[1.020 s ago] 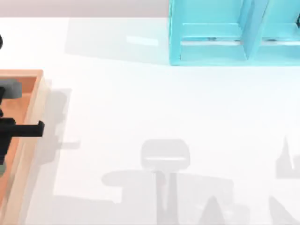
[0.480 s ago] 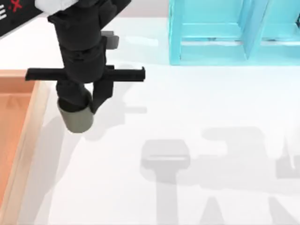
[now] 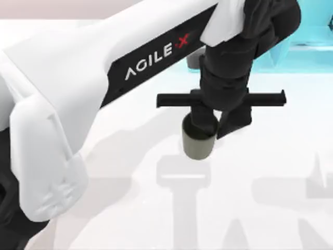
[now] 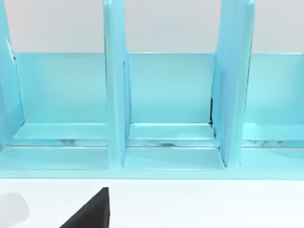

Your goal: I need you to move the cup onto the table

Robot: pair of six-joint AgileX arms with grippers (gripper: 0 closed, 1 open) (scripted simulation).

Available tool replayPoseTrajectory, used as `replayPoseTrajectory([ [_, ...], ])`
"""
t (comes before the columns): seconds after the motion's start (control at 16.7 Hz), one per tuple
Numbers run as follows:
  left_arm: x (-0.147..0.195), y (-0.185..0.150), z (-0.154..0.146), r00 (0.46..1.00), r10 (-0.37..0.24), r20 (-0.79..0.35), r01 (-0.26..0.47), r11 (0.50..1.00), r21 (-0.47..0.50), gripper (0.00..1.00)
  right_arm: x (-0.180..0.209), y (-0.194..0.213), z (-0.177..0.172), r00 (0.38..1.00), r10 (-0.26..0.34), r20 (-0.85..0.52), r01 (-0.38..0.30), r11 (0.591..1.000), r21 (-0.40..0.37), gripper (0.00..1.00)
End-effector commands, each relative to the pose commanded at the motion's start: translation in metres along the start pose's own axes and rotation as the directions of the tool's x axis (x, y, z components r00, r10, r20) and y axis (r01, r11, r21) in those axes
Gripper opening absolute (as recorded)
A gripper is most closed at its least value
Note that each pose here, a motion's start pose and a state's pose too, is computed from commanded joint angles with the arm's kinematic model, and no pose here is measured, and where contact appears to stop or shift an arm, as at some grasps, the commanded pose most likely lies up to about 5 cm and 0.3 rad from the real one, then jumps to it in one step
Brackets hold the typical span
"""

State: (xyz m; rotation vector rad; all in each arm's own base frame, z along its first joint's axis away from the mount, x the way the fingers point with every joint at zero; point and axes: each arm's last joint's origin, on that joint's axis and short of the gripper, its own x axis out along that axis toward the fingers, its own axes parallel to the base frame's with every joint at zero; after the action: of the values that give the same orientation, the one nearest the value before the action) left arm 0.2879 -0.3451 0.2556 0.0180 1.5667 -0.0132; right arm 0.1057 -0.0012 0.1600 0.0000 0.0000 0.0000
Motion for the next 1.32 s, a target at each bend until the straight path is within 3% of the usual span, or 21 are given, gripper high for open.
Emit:
replayPoseTrajectory([
  [0.18,0.008,-0.019,-0.009,1.000,0.004,-0.003,-0.004,1.000,0.000,0.00,0.000,0.000,0.000,1.000,0.000,0.000,0.000,1.000,0.000,1.00],
  [0.6,0.010,-0.016,-0.007,1.000,-0.010,0.008,0.010,1.000,-0.004,0.00,0.000,0.000,0.000,1.000,0.000,0.000,0.000,1.000,0.000,1.00],
  [0.96,0.062,-0.011,-0.009,1.000,0.012,-0.009,-0.012,1.000,-0.001,0.00,0.000,0.000,0.000,1.000,0.000,0.000,0.000,1.000,0.000,1.00],
  [1.32,0.072,-0.010,-0.010,1.000,0.004,-0.003,-0.004,1.000,0.000,0.00,0.000,0.000,0.000,1.000,0.000,0.000,0.000,1.000,0.000,1.00],
])
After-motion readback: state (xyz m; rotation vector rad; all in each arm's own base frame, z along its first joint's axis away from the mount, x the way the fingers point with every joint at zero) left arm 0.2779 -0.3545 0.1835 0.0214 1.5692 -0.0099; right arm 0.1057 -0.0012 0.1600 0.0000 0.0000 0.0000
